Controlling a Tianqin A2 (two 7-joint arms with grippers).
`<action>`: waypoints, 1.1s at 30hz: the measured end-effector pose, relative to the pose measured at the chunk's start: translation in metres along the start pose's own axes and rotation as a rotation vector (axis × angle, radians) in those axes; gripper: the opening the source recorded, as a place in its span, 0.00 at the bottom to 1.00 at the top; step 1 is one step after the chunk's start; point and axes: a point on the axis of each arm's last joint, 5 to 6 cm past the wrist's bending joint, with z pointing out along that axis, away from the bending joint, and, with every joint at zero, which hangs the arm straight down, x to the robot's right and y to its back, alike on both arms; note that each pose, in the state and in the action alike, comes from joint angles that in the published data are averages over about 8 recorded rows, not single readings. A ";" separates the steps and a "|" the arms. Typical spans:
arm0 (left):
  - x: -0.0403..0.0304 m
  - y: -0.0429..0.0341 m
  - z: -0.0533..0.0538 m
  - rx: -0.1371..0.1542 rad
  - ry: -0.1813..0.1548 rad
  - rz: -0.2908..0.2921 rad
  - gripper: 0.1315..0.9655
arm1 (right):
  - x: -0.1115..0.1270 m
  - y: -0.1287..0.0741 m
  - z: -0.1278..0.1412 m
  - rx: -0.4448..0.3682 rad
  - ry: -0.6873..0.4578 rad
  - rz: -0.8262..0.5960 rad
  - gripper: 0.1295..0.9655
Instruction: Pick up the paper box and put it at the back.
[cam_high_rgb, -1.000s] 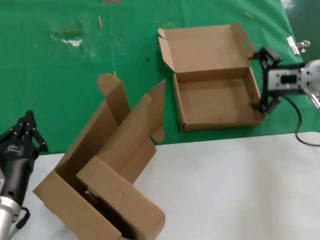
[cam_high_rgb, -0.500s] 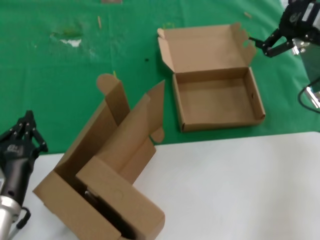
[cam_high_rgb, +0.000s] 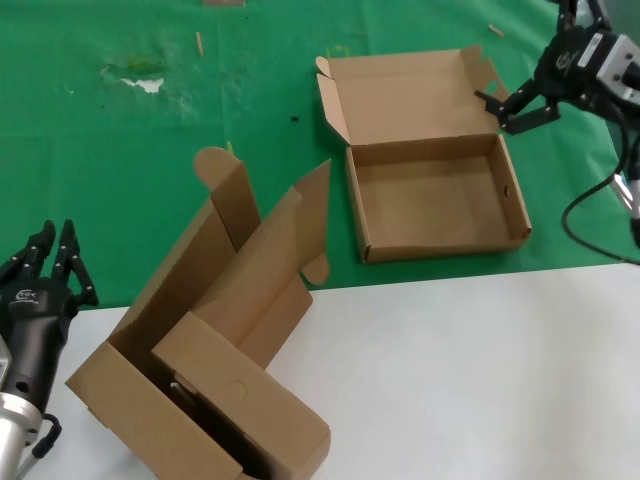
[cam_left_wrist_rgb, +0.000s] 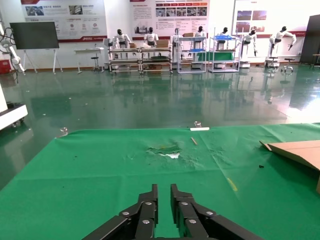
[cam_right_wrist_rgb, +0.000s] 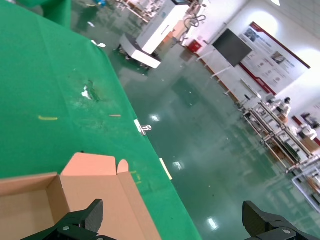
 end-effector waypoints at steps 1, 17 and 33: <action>0.0000 0.0000 0.000 0.000 0.000 0.000 0.06 | -0.005 0.000 0.001 0.000 0.004 0.010 1.00; 0.0000 0.0000 0.000 0.000 0.000 0.001 0.35 | -0.078 -0.004 0.005 -0.008 0.085 0.198 1.00; 0.0000 0.0000 0.000 0.000 0.000 0.000 0.69 | -0.148 -0.014 -0.009 -0.022 0.185 0.415 1.00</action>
